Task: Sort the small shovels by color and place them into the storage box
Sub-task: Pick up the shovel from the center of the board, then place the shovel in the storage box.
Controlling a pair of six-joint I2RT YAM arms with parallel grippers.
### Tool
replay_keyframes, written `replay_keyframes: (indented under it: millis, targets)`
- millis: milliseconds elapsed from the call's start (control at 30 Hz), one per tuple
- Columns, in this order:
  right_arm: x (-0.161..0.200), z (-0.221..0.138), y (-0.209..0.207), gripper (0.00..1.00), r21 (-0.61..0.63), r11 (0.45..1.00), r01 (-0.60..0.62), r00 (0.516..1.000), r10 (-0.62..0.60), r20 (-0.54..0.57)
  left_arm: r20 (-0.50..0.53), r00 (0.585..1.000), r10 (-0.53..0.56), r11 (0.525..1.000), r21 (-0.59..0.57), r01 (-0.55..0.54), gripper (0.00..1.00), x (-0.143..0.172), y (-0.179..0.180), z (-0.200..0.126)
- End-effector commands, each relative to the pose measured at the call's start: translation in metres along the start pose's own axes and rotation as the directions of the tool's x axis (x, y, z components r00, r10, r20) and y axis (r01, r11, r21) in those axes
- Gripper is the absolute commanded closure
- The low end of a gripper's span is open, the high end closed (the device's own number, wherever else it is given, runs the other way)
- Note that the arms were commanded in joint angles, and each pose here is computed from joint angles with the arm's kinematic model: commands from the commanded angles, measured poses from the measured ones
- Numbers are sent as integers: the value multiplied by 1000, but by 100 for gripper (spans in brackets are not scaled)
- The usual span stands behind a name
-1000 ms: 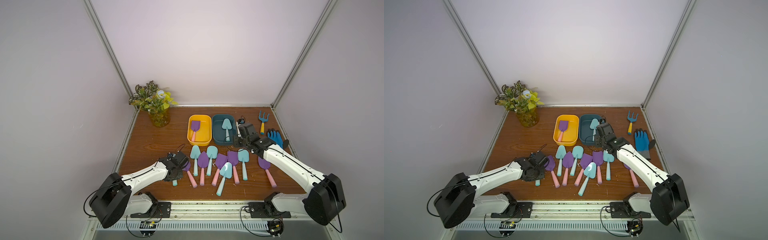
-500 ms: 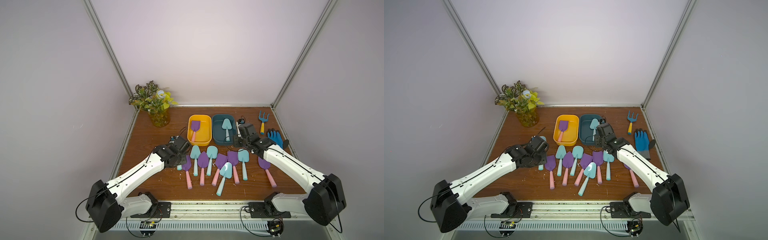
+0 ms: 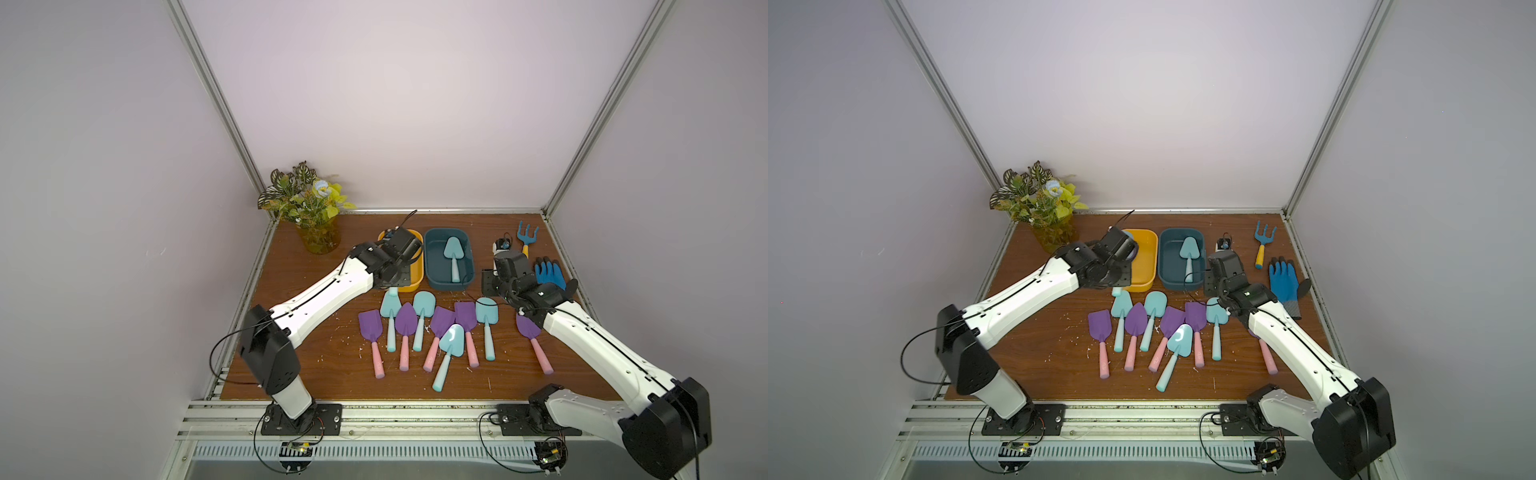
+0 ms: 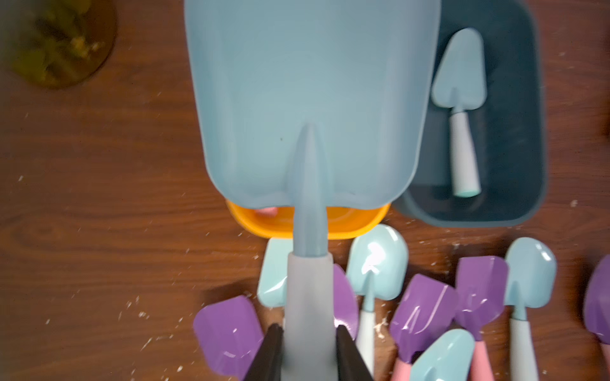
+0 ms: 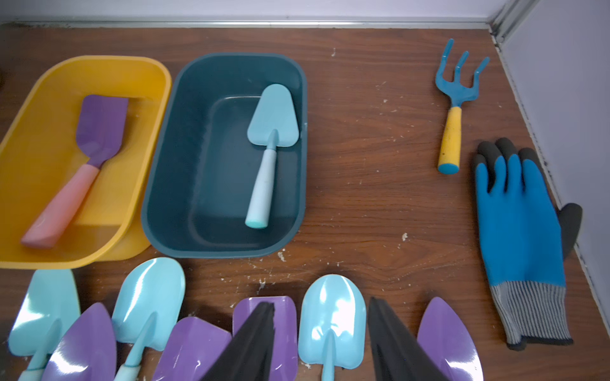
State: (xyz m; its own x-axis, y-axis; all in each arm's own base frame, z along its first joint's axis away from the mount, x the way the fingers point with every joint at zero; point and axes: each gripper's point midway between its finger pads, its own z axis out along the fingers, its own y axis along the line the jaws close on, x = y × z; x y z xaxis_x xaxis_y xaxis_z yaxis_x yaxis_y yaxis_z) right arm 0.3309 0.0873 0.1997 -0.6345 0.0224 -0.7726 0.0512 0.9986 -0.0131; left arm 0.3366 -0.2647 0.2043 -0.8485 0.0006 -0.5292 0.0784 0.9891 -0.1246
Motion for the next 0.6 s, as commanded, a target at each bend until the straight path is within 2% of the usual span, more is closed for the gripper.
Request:
replay_keyframes:
  millis: [0,100,267,400,567]
  targets:
    - [4,-3,-14,48,21,999,-50,999,51,-19,14,994,110,992,55,-111,92,-13,-47,10]
    - [7,-5,-19,48,26,998,-59,998,59,-27,8,992,130,986,107,-130,92,-24,-82,30]
    - [9,-8,-18,48,1,997,-71,997,71,-29,14,991,132,978,161,-132,93,-42,-120,64]
    - [7,-9,-15,48,-20,997,-72,997,71,-30,28,993,113,978,173,-116,93,-50,-136,82]
    - [5,-11,-14,48,-34,997,-76,997,76,-24,14,994,105,983,150,-106,93,-46,-140,111]
